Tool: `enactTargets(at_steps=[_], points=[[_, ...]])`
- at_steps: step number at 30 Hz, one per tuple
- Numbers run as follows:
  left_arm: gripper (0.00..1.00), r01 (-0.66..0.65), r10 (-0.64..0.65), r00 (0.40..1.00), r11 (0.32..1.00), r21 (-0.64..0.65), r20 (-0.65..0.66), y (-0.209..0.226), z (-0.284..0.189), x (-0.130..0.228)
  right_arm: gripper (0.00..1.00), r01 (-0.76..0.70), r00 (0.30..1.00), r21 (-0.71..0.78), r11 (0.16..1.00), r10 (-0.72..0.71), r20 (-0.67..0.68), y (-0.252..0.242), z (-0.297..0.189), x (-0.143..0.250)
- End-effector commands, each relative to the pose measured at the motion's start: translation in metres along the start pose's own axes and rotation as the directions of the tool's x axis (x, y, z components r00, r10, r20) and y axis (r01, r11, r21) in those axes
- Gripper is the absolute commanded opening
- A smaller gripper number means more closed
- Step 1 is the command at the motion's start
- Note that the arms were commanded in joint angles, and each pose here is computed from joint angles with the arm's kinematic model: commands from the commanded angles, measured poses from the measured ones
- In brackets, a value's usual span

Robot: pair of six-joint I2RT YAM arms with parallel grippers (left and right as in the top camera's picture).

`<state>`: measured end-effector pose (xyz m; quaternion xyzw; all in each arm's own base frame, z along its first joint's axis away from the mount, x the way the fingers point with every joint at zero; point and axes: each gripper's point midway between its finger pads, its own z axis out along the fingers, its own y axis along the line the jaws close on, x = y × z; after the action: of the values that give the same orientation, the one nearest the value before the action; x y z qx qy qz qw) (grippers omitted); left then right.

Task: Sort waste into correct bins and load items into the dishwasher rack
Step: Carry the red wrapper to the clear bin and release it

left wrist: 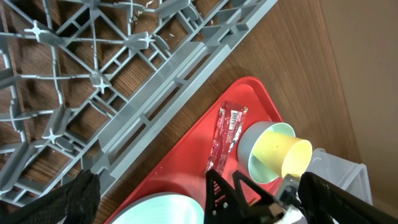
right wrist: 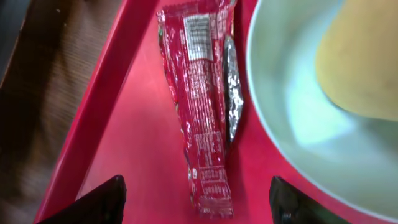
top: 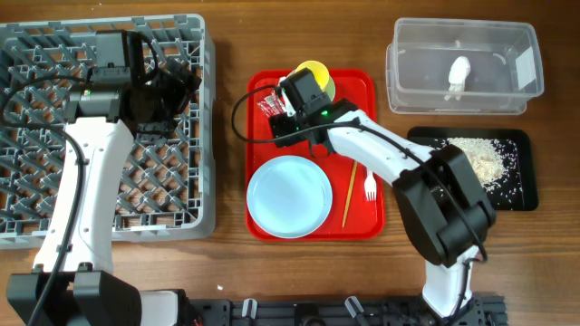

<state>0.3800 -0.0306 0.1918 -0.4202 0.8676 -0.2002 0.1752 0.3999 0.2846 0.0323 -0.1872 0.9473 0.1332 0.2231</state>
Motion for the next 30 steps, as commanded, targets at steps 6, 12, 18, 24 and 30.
enactTargets(at_steps=[6, 12, 18, 24, 30], points=[[1.00, 0.006, -0.006, 1.000, 1.000, 0.024, 0.009, -0.004, -0.008, -0.001, 0.72, -0.049, 0.998, 0.020, 0.999, 0.050, -0.023, -0.005, 0.027, 0.010], [1.00, 0.006, -0.006, 1.000, 1.000, 0.024, 0.009, -0.004, -0.008, -0.001, 0.37, -0.064, 0.997, 0.023, 0.998, 0.065, -0.047, -0.002, 0.035, 0.018], [1.00, 0.006, -0.006, 1.000, 1.000, 0.024, 0.009, -0.004, -0.008, -0.001, 0.04, -0.068, 0.996, 0.009, 0.998, 0.069, -0.061, 0.012, 0.034, 0.023], [1.00, 0.006, -0.006, 1.000, 1.000, 0.024, 0.009, -0.004, -0.008, -0.001, 0.04, -0.102, 0.992, -0.042, 0.994, 0.105, 0.076, 0.026, -0.026, -0.023], [1.00, 0.006, -0.006, 1.000, 1.000, 0.024, 0.009, -0.004, -0.008, -0.001, 0.04, -0.125, 0.897, -0.023, 0.992, 0.123, 0.425, 0.005, -0.162, -0.105]])
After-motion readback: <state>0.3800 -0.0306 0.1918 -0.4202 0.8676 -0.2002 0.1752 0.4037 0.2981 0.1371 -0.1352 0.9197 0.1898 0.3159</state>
